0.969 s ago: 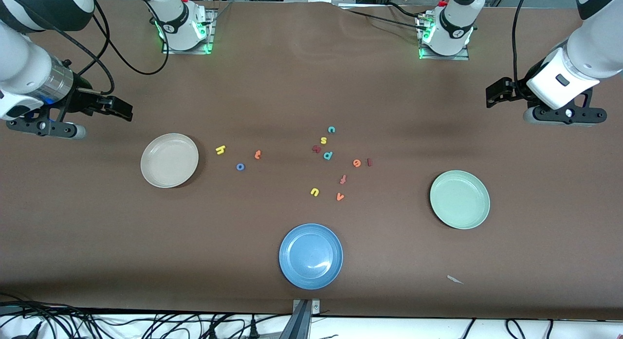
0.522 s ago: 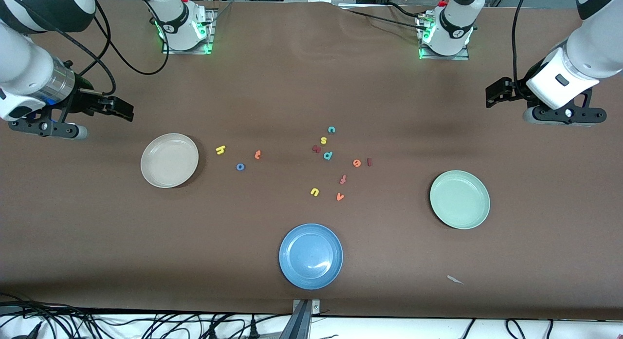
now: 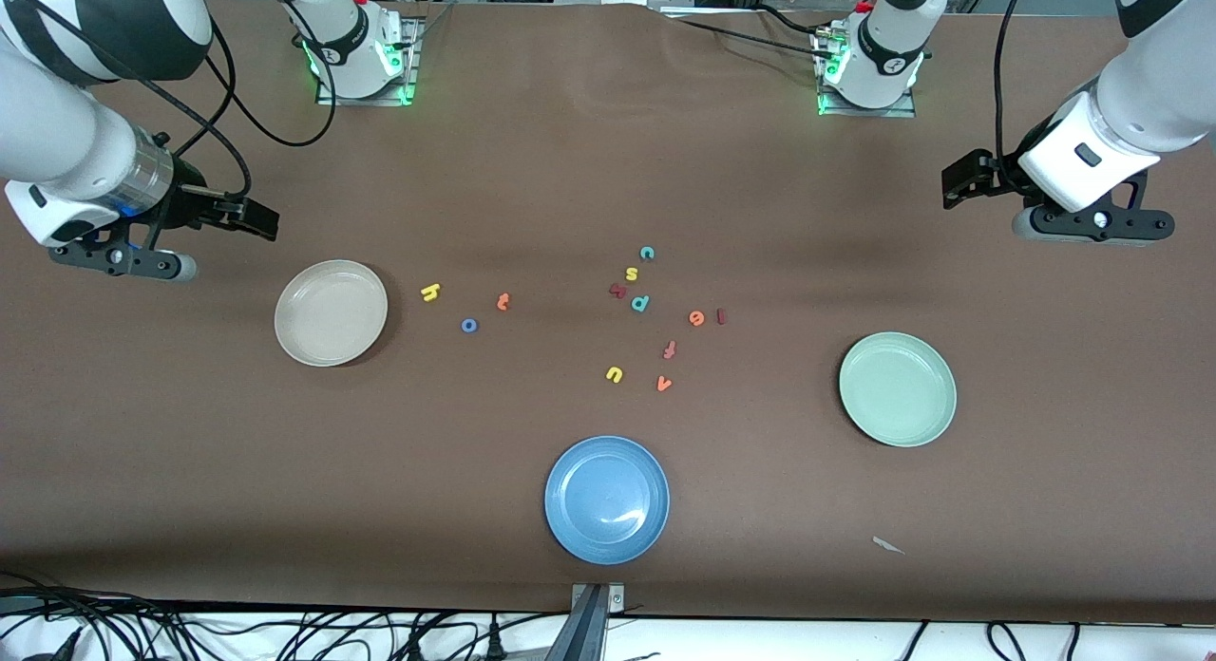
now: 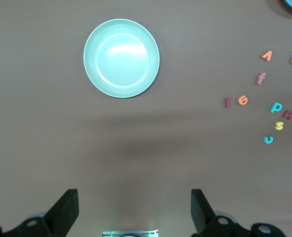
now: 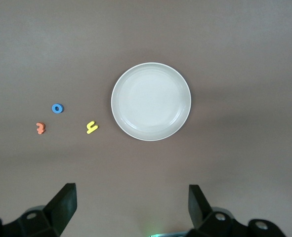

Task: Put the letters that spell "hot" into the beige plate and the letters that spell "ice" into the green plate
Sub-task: 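Reach the right gripper to yellow 4 while the left gripper reaches orange 6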

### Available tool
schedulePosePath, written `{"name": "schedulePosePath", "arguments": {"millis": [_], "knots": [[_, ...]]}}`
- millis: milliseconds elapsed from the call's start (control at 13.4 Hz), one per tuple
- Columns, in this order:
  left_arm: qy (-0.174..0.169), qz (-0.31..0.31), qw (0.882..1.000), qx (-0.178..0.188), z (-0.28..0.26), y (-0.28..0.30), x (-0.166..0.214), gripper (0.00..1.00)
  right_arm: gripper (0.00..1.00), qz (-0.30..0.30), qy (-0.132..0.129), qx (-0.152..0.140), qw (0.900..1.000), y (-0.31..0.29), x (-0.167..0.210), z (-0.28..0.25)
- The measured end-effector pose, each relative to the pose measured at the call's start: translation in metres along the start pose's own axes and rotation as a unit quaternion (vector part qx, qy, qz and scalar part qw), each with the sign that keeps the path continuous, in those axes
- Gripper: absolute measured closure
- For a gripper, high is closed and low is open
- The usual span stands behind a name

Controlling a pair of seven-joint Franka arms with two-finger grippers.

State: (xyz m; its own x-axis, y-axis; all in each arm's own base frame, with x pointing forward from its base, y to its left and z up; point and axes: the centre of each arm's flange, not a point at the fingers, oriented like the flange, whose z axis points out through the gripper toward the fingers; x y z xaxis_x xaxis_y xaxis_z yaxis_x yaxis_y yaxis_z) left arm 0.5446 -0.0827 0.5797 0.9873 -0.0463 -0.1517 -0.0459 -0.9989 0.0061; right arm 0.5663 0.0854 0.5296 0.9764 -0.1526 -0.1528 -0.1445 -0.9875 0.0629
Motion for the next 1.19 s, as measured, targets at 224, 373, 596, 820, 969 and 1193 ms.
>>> {"name": "schedulePosePath", "arguments": {"millis": [224,373,596,820,969,1193], "knots": [[-0.006,0.009,1.000,0.001,0.006,0.009,0.002,0.00,0.00,0.017,-0.002,-0.002,1.000,-0.007,0.000,0.005],[-0.009,0.013,1.000,0.002,0.009,0.014,0.004,0.00,0.00,0.019,-0.005,-0.004,1.000,-0.009,0.000,0.008],[-0.017,0.040,0.999,0.006,0.018,0.044,0.004,0.00,0.00,0.046,-0.004,-0.005,0.999,-0.020,0.000,0.017],[-0.033,0.072,0.997,0.009,0.041,0.081,0.016,0.00,0.00,0.127,0.007,-0.004,0.992,-0.051,0.004,0.044],[-0.043,0.083,0.996,0.001,0.057,0.097,0.036,0.00,0.00,0.183,0.012,-0.005,0.983,-0.073,0.011,0.074],[-0.054,0.097,0.994,-0.015,0.101,0.125,0.065,0.00,0.00,0.263,0.009,0.016,0.965,-0.093,0.014,0.134]]}}
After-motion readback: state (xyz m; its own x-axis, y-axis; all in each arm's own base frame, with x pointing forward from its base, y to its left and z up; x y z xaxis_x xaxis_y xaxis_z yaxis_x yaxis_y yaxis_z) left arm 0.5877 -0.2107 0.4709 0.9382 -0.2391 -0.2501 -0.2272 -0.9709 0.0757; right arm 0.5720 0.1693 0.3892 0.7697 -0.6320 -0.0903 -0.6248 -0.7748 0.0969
